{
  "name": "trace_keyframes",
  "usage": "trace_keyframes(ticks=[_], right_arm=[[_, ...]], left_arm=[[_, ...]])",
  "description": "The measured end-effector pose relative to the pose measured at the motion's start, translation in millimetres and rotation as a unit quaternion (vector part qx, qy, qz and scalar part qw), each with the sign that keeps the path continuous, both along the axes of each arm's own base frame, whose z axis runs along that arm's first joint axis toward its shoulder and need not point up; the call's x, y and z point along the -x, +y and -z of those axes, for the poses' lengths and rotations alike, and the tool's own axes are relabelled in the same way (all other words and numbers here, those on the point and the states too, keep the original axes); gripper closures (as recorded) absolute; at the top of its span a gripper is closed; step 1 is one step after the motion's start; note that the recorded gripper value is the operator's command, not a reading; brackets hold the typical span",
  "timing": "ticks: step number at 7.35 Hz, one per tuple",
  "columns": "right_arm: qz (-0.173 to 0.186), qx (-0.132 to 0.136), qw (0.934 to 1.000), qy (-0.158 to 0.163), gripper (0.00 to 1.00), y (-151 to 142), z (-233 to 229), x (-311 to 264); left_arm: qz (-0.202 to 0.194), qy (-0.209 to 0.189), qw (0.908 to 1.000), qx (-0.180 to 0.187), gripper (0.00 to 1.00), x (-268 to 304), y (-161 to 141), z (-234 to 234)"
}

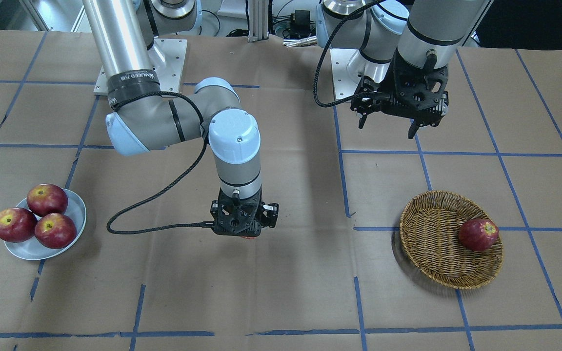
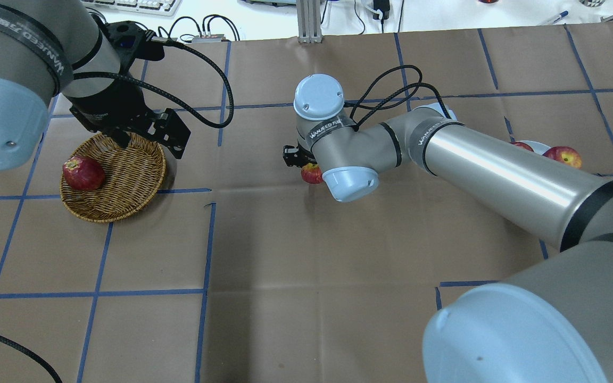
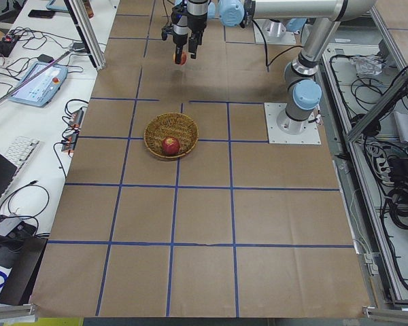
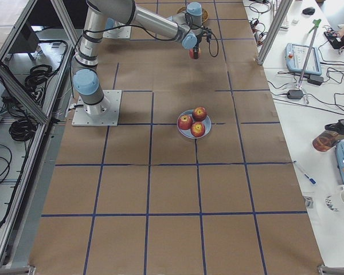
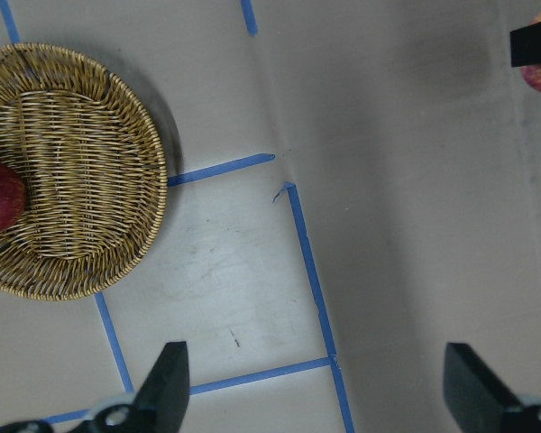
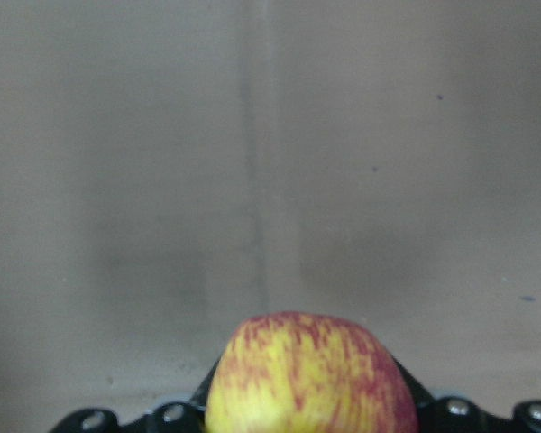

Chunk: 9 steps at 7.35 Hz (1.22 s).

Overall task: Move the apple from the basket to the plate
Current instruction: 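Carry the apple with the right gripper onto the white plate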

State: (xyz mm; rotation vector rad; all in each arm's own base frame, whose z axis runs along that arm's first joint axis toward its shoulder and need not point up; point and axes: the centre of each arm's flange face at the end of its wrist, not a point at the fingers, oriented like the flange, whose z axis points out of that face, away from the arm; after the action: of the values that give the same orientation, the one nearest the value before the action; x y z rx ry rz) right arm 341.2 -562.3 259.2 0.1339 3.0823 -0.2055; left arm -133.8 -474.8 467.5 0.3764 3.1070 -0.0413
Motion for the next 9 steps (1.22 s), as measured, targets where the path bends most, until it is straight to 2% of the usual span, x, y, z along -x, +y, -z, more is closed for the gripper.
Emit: trace_keyframes(ticks=[2,4,7,9], right_arm=[[-0.003,-0.013,0.9999,0.011,0.46,-10.5,-63.7,72.8],[-0.017,-0.02,0.9994,0.023,0.46,-23.8,-105.2,181.2],[-0.022,-0.027,0.9987,0.037,0.46,-32.8,-116.6,328.5],[-0.043,-0.048,0.9973,0.035,0.46,-23.7,-98.1,408.1]], left_arm=[[0.0,0.0,1.0,0.0,0.01,0.0,0.1,-0.1],[0.0,0.0,1.0,-0.001,0.01,0.0,0.2,-0.1],[0.0,0.0,1.0,-0.002,0.01,0.0,0.4,0.2],[0.0,0.0,1.0,-0.003,0.01,0.0,0.5,0.3]])
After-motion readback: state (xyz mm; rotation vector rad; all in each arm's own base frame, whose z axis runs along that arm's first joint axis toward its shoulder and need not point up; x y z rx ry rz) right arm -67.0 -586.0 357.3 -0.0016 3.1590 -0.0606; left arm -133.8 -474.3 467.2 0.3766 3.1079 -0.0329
